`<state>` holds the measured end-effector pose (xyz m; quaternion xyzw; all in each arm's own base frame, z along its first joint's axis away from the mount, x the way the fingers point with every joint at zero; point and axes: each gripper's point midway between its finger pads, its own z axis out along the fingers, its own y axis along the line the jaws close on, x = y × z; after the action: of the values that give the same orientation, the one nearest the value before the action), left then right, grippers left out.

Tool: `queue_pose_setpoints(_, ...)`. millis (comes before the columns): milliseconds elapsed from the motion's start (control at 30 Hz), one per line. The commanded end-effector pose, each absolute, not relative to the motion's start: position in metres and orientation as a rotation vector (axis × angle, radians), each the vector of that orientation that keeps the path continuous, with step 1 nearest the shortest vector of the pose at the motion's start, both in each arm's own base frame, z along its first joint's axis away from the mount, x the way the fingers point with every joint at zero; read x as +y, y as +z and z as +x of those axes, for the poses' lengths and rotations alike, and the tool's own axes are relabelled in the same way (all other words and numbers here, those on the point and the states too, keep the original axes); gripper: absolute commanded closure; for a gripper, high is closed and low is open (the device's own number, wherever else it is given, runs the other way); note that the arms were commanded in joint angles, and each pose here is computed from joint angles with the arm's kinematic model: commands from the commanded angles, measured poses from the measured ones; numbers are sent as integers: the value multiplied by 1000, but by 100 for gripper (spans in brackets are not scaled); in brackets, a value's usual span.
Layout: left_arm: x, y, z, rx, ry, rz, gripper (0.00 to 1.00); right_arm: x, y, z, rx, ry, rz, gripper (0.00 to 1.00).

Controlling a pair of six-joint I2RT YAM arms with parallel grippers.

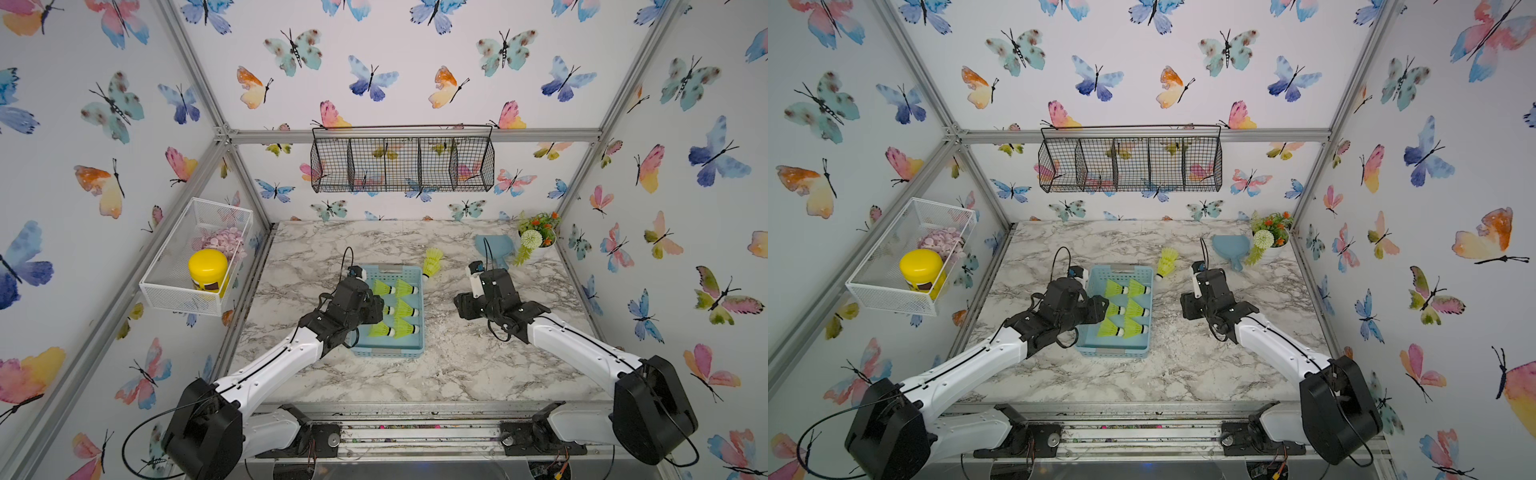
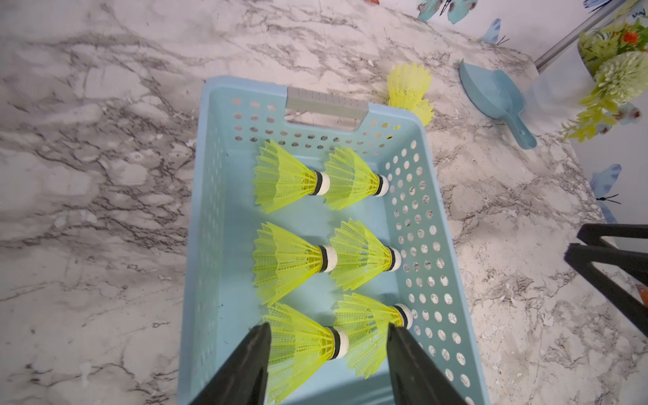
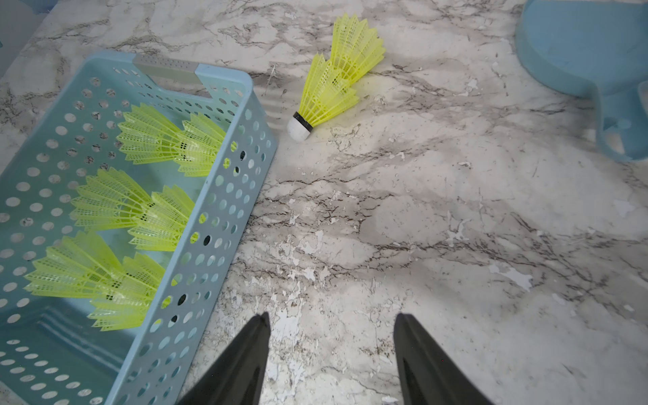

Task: Put the shuttlecocks into the storage box
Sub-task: Move the shuttlecock to the center of the board.

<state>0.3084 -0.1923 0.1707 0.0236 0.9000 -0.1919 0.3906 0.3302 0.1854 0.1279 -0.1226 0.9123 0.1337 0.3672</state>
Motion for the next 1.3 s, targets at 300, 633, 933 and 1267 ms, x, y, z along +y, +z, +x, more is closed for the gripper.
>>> queue_pose_setpoints(300, -144, 233, 316, 2154, -392, 239, 41, 212, 122, 370, 2347, 487, -85, 37)
queue_pose_setpoints(633, -151, 258, 304, 2039, -464, 374, 41, 237, 100, 413, 2361, 612, 91, 39)
queue_pose_setpoints(933, -135, 253, 307, 2035, -405, 330, 40, 260, 73, 441, 2400, 708, 224, 41)
queue_pose_setpoints(1267, -131, 257, 305, 2022, -397, 314, 40, 283, 51, 466, 2442, 751, 226, 42)
